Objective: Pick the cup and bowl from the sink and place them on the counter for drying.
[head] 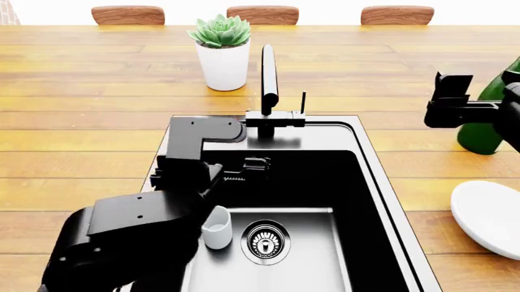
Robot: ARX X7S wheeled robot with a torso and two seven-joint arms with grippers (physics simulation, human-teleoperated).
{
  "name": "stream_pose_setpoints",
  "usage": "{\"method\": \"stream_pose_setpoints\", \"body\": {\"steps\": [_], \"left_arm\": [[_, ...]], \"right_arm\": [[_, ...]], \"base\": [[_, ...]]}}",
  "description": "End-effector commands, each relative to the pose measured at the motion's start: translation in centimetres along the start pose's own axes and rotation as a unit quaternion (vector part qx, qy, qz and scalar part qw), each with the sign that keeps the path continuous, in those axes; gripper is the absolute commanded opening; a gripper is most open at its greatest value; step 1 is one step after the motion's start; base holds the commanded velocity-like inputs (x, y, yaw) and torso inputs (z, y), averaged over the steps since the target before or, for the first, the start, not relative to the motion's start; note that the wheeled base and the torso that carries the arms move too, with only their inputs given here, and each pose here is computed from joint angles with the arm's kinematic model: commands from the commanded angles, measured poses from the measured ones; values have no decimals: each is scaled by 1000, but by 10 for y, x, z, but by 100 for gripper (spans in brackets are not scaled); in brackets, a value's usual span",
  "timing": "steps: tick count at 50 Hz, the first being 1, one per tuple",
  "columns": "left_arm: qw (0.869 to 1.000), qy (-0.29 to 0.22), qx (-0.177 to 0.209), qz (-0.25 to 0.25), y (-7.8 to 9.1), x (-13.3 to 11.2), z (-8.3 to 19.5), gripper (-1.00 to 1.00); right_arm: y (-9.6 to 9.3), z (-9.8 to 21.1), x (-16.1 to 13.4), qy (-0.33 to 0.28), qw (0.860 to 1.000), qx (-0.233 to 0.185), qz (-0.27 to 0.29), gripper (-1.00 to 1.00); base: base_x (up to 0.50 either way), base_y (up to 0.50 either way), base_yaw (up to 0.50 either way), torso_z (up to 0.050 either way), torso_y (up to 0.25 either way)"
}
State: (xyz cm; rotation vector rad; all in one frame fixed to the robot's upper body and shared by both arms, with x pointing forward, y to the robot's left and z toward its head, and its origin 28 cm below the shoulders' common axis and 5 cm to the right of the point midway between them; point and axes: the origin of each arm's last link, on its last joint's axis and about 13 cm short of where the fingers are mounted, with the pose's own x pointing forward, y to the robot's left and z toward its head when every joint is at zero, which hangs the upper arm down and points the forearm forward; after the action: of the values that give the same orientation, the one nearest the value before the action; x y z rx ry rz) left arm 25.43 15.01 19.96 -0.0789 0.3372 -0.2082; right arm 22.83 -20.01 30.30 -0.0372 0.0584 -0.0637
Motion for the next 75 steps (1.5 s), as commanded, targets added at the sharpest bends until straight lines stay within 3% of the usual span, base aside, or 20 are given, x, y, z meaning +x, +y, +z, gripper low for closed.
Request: {"method": "stream_pose_setpoints", "body": {"steps": [1,14,17,18,23,25,26,27,31,37,42,45,46,47,48,53,54,55,60,75], "left_arm": [[999,47,-20,16,-11,20,-24,100],[990,83,-94,66,-18,47,-44,100],[987,103,-92,80,-17,54,-45,100],[985,129,-72,85,-19,58,-49,100],[979,134,-105,109,-23,64,-60,100],[979,127,-99,123,-26,69,-60,100],[976,128,-119,128,-26,70,-60,100],[979,108,-101,142,-28,74,-58,100],[971,92,-114,191,-29,76,-54,100],[965,115,-115,207,-32,82,-59,100],[962,128,-142,195,-34,87,-59,100],[962,146,-119,196,-34,90,-69,100],[961,154,-95,208,-35,91,-73,100],[959,152,-114,208,-35,93,-74,100],[959,161,-90,215,-35,95,-78,100],[954,159,-107,230,-34,104,-81,100],[952,148,-92,250,-34,106,-82,100],[951,159,-116,239,-33,108,-83,100],[956,123,-100,245,-34,110,-81,100],[941,171,-93,276,-29,128,-106,100]], "right_arm": [[-1,-4,-3,-1,1000,4,0,100],[2,-11,0,5,1000,9,5,100],[2,-13,1,8,1000,9,7,100],[2,-14,1,9,1000,9,8,100],[2,-20,2,13,1000,16,9,100],[2,-20,0,13,1000,16,8,100],[2,-19,-1,13,1000,17,9,100],[2,-19,-2,12,1000,18,10,100],[2,-23,-4,15,1000,20,12,100],[2,-24,-4,16,999,25,11,100],[3,-21,-1,14,999,25,14,100],[4,-22,1,15,999,24,17,100],[4,-22,2,15,999,25,17,100],[5,-23,3,15,999,26,17,100],[5,-24,4,15,999,26,17,100],[5,-28,3,18,999,31,18,100],[5,-28,3,18,999,31,18,100],[5,-28,2,18,999,32,18,100],[4,-31,1,20,999,33,18,100],[2,-38,1,24,999,42,15,100]], "base": [[0,0,0,0,0],[0,0,0,0,0],[0,0,0,0,0],[0,0,0,0,0],[0,0,0,0,0],[0,0,0,0,0],[0,0,0,0,0],[0,0,0,0,0],[0,0,0,0,0],[0,0,0,0,0],[0,0,0,0,0],[0,0,0,0,0],[0,0,0,0,0],[0,0,0,0,0],[0,0,0,0,0],[0,0,0,0,0],[0,0,0,0,0],[0,0,0,0,0],[0,0,0,0,0],[0,0,0,0,0]]}}
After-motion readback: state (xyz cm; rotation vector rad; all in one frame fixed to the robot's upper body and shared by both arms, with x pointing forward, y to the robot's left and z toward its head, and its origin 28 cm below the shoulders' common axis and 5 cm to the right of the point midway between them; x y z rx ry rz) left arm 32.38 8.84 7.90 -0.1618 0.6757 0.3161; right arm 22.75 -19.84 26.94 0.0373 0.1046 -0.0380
